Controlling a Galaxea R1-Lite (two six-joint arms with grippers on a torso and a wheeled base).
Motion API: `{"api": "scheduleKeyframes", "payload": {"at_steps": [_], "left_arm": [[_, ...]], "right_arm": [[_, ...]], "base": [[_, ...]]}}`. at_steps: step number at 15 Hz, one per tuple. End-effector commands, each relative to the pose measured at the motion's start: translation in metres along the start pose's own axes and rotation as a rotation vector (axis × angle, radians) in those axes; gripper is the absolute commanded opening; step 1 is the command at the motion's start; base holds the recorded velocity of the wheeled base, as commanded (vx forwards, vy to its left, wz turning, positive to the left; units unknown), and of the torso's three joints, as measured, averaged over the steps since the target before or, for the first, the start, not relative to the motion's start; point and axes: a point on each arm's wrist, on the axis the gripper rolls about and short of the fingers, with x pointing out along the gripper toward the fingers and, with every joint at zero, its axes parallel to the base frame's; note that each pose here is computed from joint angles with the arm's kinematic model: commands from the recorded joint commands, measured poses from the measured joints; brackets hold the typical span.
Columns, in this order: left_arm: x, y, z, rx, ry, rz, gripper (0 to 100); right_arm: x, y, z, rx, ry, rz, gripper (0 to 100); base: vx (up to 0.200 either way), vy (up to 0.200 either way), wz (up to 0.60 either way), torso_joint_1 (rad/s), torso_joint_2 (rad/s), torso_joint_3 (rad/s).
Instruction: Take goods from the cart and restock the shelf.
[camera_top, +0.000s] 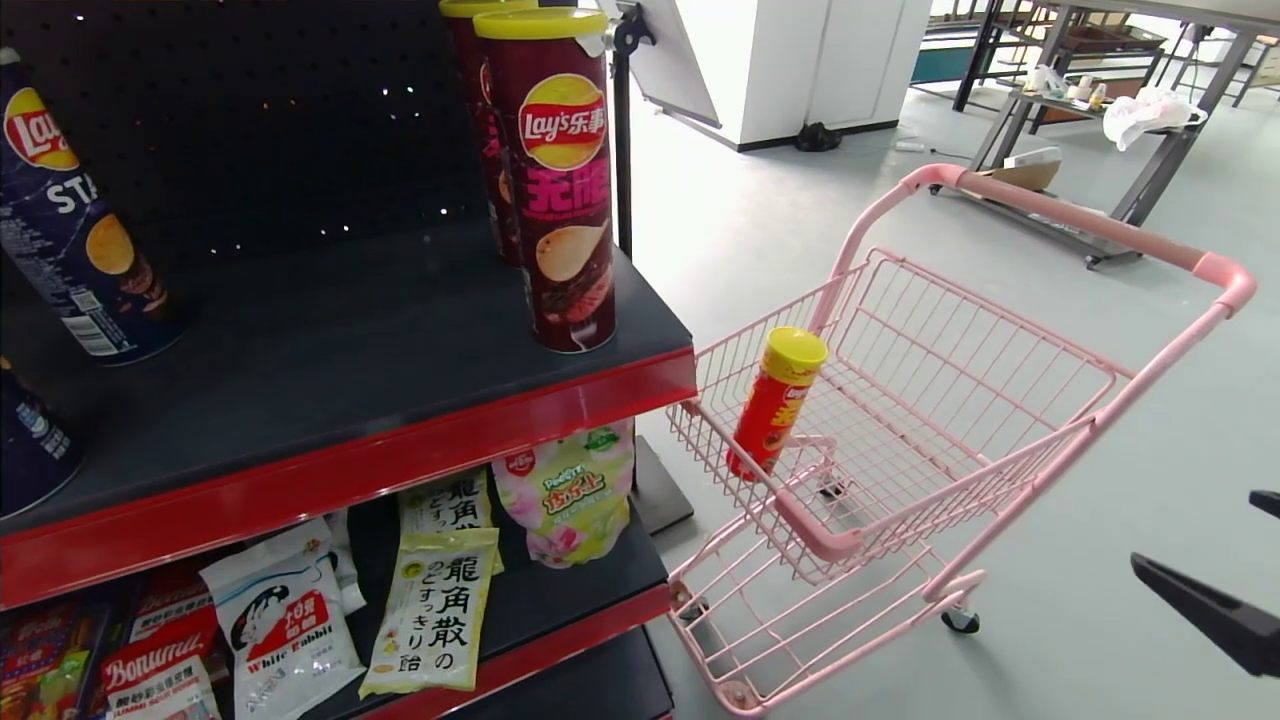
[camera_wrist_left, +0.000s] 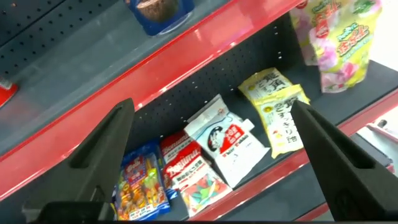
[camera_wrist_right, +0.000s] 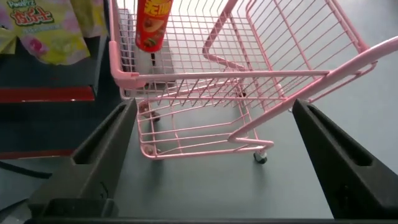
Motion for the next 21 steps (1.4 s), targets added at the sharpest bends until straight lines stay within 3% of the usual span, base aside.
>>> {"api": "scheduleKeyframes", "payload": {"at_steps": [1, 3, 6, 8, 14, 21], "left_arm": [[0.000, 0.000, 0.000, -0.009, -0.003, -0.015, 100], [0.003, -0.002, -0.002, -0.039, 0.012, -0.027, 100], [0.006, -0.002, 0.000, -0.045, 0.038, -0.035, 100], [0.012, 0.000, 0.006, -0.115, 0.061, -0.068, 100], [0.017, 0.001, 0.011, -0.113, 0.089, -0.073, 100], [0.016, 0.002, 0.012, -0.109, 0.087, -0.068, 100]], "right_arm": [[0.074, -0.010, 0.027, 0.065, 0.138, 0.125, 100], [0.128, -0.016, 0.034, 0.065, 0.139, 0.143, 100], [0.193, -0.008, 0.027, 0.100, 0.090, 0.273, 100], [0.219, 0.017, 0.034, 0.193, 0.081, 0.413, 100], [0.277, 0.024, 0.023, 0.214, 0.064, 0.443, 100], [0.313, 0.023, 0.017, 0.219, 0.041, 0.446, 100]], "base": [[0.000, 0.000, 0.00, 0.000, 0.00, 0.000], [0.000, 0.000, 0.00, 0.000, 0.00, 0.000], [0.000, 0.000, 0.00, 0.000, 0.00, 0.000], [0.000, 0.000, 0.00, 0.000, 0.00, 0.000], [0.000, 0.000, 0.00, 0.000, 0.00, 0.000], [0.000, 0.000, 0.00, 0.000, 0.00, 0.000]]}}
